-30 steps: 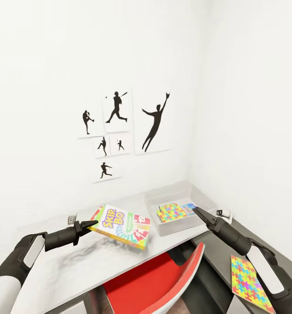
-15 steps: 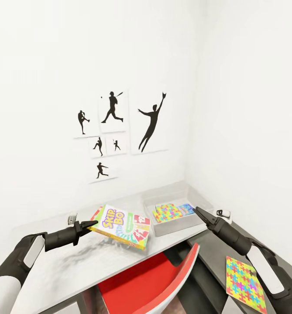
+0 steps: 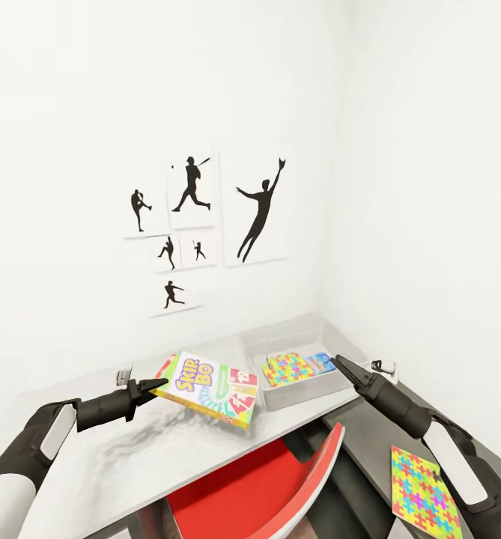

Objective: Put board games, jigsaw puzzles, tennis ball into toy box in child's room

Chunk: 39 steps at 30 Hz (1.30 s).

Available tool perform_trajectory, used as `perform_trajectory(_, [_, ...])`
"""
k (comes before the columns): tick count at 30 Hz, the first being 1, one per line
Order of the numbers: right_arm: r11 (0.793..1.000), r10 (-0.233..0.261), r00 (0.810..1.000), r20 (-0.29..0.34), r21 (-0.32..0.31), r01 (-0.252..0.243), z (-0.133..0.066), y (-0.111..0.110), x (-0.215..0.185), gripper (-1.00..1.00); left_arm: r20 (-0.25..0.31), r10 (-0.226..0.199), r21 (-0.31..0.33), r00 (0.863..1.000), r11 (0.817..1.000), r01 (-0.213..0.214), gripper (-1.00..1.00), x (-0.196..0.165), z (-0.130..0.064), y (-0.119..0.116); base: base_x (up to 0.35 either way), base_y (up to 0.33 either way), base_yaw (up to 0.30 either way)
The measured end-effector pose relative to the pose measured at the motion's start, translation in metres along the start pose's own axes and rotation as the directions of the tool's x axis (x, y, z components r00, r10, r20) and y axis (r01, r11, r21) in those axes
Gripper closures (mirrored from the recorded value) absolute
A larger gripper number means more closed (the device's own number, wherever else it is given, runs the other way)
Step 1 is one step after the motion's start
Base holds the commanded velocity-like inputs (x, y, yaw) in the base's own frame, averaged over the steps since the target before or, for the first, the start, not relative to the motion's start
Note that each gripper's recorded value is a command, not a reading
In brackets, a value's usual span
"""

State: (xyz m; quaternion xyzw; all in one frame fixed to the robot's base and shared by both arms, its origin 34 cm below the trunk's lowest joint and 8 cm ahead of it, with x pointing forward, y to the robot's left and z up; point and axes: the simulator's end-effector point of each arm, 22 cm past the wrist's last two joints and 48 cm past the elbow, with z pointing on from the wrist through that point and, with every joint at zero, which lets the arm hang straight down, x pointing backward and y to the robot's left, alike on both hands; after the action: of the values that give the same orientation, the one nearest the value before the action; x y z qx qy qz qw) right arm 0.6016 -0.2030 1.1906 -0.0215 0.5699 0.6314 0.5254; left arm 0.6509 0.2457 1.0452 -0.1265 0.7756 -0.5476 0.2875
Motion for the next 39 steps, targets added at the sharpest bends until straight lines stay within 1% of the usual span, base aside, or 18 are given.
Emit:
perform_trajectory(5, [1.0, 0.0, 1.0, 0.0, 0.0, 0.0, 0.0, -0.0001, 0.0, -1.0, 0.0, 0.001, -0.001, 1.0, 1.0, -0.001, 1.0, 0.0001, 0.0001, 0.0003, 0.233, 0.0, 0.0])
perform_trajectory(13, [1.0, 0.001, 1.0, 0.0, 0.001, -0.001, 0.0, -0.0006, 0.0001, -1.0, 0.0, 0.0, -0.001, 1.0, 1.0, 0.0, 1.0, -0.0001, 0.0004, 0.0006, 0.051, 0.0, 0.0])
perform_trajectory(21, [1.0, 0.001, 1.0, 0.0, 0.001, -0.001, -0.0002, -0.0007, 0.0, -1.0, 0.0, 0.001, -0.003, 1.0, 1.0, -0.001, 1.0, 0.0001, 0.0003, 0.0009, 0.193, 0.0, 0.0])
perform_trajectory(39, [1.0, 0.001, 1.0, 0.001, 0.002, -0.001, -0.0002, -0.001, -0.0001, -1.0, 0.0, 0.0, -0.002, 1.0, 1.0, 0.0, 1.0, -0.0001, 0.0004, 0.0007, 0.01, 0.0, 0.0])
